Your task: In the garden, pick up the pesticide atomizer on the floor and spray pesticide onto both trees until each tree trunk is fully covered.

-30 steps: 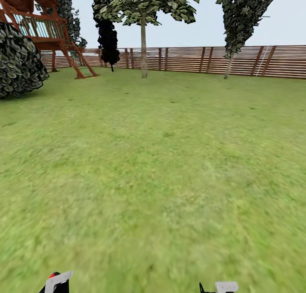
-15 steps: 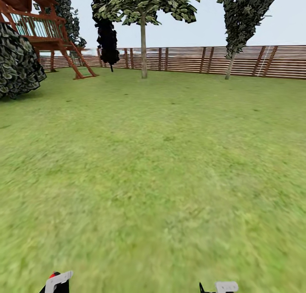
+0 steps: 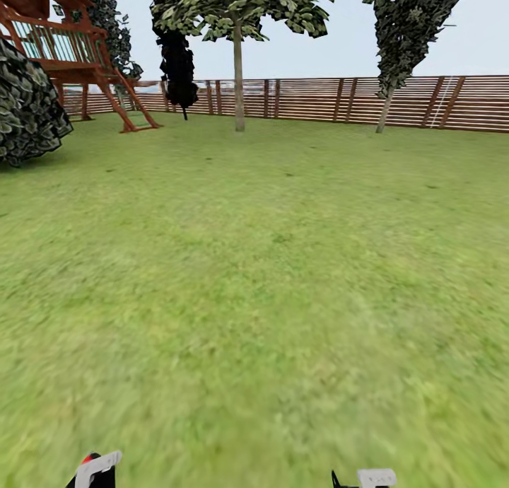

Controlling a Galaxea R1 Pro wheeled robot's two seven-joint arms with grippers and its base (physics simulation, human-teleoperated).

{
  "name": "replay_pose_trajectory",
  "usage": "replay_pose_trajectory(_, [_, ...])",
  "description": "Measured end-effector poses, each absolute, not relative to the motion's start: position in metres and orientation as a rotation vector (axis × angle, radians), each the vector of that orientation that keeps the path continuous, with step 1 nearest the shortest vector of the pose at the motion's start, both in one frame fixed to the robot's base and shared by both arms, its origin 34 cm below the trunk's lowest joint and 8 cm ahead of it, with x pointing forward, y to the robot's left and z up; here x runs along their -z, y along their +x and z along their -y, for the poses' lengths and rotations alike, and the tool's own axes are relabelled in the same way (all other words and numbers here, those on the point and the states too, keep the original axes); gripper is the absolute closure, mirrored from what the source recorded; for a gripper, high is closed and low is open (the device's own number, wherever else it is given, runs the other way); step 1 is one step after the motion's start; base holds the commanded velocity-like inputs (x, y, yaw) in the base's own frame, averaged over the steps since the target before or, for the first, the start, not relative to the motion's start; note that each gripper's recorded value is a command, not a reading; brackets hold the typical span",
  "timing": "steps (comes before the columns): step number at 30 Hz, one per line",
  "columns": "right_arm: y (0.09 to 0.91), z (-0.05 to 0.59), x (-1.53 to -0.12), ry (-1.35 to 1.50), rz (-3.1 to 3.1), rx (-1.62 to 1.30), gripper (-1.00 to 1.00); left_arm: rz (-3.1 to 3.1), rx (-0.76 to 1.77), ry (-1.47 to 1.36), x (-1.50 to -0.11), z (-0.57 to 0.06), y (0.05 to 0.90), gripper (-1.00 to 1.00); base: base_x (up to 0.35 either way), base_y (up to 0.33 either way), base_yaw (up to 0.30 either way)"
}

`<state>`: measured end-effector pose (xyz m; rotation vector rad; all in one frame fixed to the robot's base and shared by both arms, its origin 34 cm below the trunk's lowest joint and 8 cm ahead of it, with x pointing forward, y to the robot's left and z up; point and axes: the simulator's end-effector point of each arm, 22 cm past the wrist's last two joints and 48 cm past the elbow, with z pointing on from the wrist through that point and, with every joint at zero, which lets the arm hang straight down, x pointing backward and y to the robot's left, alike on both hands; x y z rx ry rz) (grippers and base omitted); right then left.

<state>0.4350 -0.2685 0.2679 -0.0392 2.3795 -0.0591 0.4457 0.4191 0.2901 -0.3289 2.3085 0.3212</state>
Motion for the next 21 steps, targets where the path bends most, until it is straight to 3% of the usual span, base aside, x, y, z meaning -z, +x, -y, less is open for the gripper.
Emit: replay_pose_trajectory(21, [0.435, 0.2685, -0.2679, -0.039, -2.379, 0.059, -1.0, -2.309, -0.321, -0.329, -0.29, -0.4187, 0.4457, 1.0, 0.338, 0.0, 0.0])
